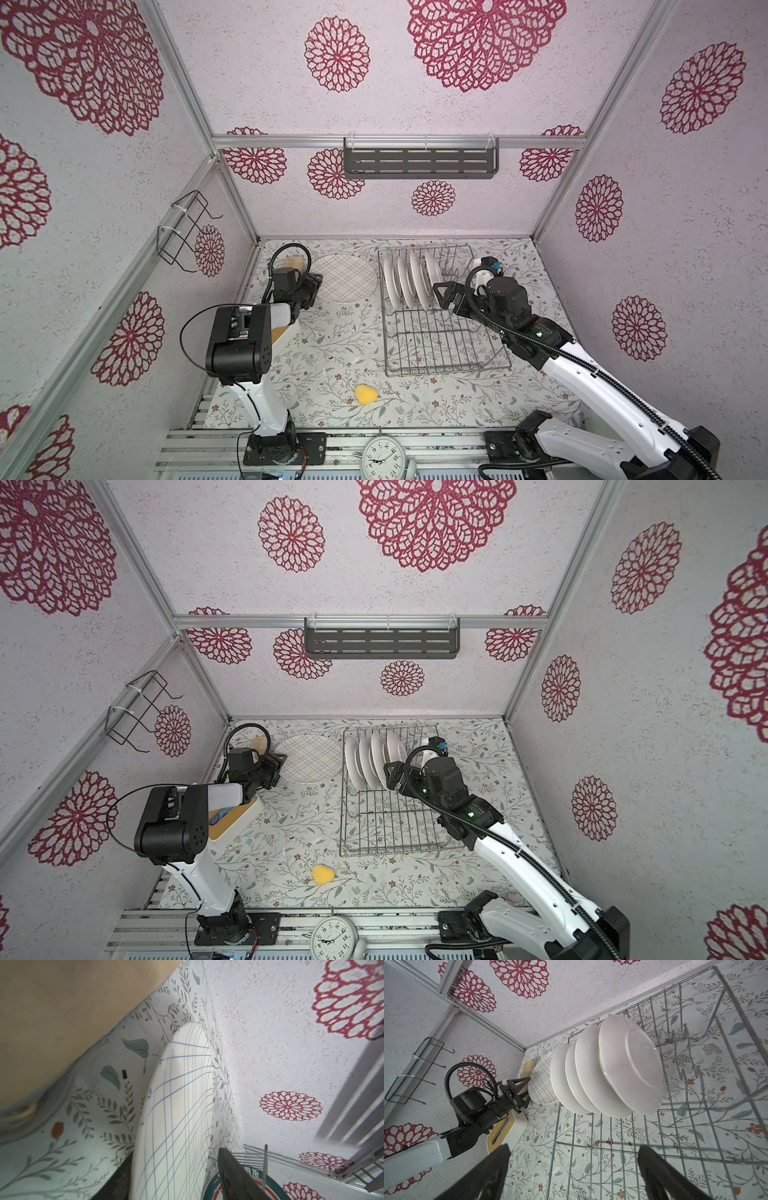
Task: Unload the plates from the dish rack
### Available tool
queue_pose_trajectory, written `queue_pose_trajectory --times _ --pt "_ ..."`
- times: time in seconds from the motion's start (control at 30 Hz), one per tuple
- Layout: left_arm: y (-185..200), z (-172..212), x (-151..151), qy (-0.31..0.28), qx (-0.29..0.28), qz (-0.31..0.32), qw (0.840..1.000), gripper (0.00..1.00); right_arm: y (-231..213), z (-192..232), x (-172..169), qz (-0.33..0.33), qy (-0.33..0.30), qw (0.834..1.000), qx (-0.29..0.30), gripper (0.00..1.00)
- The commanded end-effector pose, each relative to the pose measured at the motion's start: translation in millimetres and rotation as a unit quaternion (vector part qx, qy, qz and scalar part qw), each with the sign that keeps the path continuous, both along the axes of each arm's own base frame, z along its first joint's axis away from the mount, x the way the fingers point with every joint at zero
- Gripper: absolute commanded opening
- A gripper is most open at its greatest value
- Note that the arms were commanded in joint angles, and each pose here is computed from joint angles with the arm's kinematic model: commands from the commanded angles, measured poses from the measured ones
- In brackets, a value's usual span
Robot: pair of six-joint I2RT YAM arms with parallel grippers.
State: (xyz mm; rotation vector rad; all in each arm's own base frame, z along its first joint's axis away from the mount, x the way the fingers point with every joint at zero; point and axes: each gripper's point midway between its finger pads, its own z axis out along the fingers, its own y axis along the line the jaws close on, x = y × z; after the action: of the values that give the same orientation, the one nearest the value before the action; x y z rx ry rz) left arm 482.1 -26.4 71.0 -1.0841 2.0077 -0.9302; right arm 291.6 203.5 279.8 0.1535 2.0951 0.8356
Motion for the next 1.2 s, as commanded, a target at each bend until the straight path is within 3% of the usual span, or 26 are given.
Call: queue_pose_trajectory --times 0.0,0.87,1.17 --pt "-4.2 1.1 5.3 0.004 0.012 -0.010 1.000 0.65 -6.7 11.4 -2.0 -0.009 -0.024 1.000 -0.005 0.99" --pt "-0.4 -40.8 -9.5 0.104 0.058 -0.015 0.993 0.88 -13.9 -1.6 -4.2 -0.017 -0.018 0.999 -0.025 0.99" --pt "5.6 -43.7 -19.3 0.123 0.079 -0.010 0.989 0.91 -23.8 -11.2 -2.9 -0.031 -0.009 0.997 -0.065 0.99"
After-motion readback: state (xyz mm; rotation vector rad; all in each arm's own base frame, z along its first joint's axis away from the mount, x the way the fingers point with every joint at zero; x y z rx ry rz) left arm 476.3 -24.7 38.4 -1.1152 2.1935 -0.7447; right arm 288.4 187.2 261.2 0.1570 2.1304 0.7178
